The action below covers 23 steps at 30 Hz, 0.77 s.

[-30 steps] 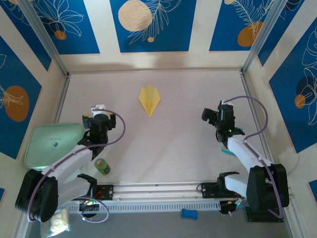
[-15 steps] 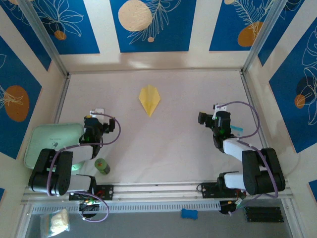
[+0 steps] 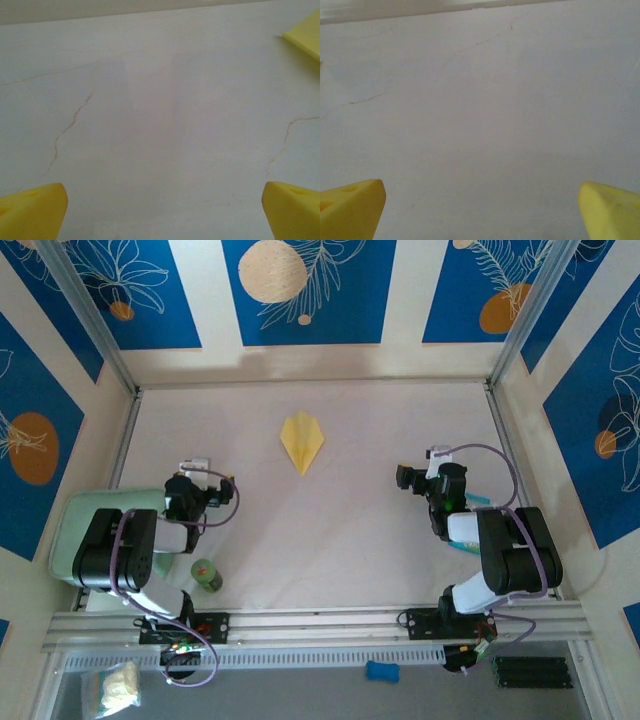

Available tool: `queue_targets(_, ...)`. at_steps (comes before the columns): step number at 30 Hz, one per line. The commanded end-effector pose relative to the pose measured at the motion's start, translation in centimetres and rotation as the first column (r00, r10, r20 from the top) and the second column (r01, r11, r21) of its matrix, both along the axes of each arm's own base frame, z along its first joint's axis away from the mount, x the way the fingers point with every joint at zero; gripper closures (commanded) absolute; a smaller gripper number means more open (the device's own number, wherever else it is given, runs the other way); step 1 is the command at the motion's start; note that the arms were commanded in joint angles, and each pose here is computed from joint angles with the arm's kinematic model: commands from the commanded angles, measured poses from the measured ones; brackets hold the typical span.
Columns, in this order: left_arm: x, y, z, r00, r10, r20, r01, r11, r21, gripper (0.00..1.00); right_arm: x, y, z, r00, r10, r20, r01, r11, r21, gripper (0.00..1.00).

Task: Fold a paper plane with a square sheet of paper (pick it up from the middle)
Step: Reset both arms

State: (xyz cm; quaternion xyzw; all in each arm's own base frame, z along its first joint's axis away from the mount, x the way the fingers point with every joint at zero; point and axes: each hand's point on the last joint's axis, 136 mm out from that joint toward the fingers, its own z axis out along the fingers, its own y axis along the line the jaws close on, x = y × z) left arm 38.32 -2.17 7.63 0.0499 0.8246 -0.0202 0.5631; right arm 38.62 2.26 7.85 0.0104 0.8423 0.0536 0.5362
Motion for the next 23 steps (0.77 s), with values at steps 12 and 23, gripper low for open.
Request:
queue_targets(12, 1.21, -1.03, 1.52, 0.998, -0.046, 0.042, 0.046, 0.999, 0.014, 0.01, 1.07, -0.08, 1.44, 0.998, 0.024, 0.051, -0.025, 0.999, 0.022, 0.01)
queue_targets(23, 1.49, -1.13, 1.37, 0.998, -0.052, 0.027, 0.052, 0.999, 0.007, 0.00, 1.03, -0.07, 1.39, 0.998, 0.024, 0.050, -0.025, 0.999, 0.022, 0.01)
